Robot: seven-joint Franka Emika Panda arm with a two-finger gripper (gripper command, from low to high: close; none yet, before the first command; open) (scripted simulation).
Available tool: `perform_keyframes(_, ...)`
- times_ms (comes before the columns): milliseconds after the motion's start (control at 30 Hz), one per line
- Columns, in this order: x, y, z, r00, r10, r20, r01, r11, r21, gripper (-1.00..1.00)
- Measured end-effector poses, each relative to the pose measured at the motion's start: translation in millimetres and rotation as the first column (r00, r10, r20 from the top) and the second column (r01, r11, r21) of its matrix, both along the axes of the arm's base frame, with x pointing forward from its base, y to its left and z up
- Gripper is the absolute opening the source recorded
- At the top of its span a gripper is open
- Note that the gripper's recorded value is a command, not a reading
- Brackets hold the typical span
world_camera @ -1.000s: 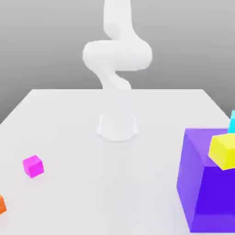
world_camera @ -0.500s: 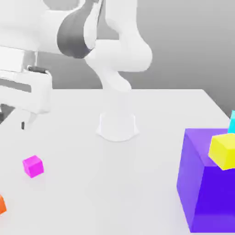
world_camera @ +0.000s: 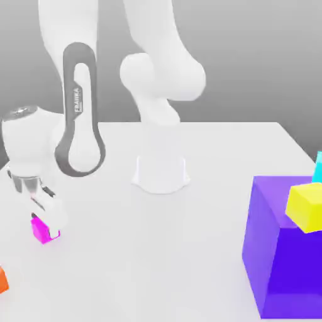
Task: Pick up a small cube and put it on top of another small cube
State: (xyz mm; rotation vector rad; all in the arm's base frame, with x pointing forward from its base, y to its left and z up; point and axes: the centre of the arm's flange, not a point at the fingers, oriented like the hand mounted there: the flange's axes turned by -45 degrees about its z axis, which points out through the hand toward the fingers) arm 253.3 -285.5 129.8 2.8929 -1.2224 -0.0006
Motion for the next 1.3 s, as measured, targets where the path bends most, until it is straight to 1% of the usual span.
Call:
perform_keyframes(167, 0.1, 0.2, -0.2, 1.000, 0.000, 0.000, 0.000, 1.000, 0.001, -1.00)
perform_keyframes(367, 0.6, -0.1, 51.4, 1.000, 0.000, 0.001, 0.000, 1.000, 0.001, -1.00)
perform_keyframes(400, 9.3, 4.4, 60.6, 1.000, 0.013, 0.003, -0.013, 1.000, 0.002, -1.00)
perform_keyframes(533, 95.3, 68.4, 100.3, 0.985, 0.174, 0.018, -0.174, 0.985, 0.007, -1.00)
perform_keyframes(633, 148.2, 130.4, 133.9, 0.961, 0.274, 0.028, -0.275, 0.961, 0.011, -1.00)
perform_keyframes(733, 185.6, 202.9, 169.7, 0.930, 0.366, 0.035, -0.367, 0.930, 0.015, -1.00)
perform_keyframes(833, 205.0, 278.0, 205.5, 0.895, 0.445, 0.038, -0.446, 0.895, 0.019, -1.00)
perform_keyframes(933, 206.3, 352.0, 236.0, 0.852, 0.523, 0.037, -0.524, 0.852, 0.021, -1.00)
perform_keyframes(1033, 191.7, 427.3, 264.8, 0.799, 0.600, 0.033, -0.601, 0.799, 0.021, -1.00)
perform_keyframes(1100, 172.7, 478.1, 284.0, 0.758, 0.652, 0.028, -0.653, 0.757, 0.020, -1.00)
perform_keyframes(1200, 131.7, 554.7, 304.5, 0.685, 0.729, 0.015, -0.729, 0.685, 0.013, -1.00)
perform_keyframes(1233, 117.6, 579.2, 299.1, 0.660, 0.751, 0.008, -0.751, 0.660, 0.009, -1.00)
perform_keyframes(1300, 105.3, 596.9, 275.2, 0.640, 0.768, 0.004, -0.768, 0.640, 0.006, -1.00)
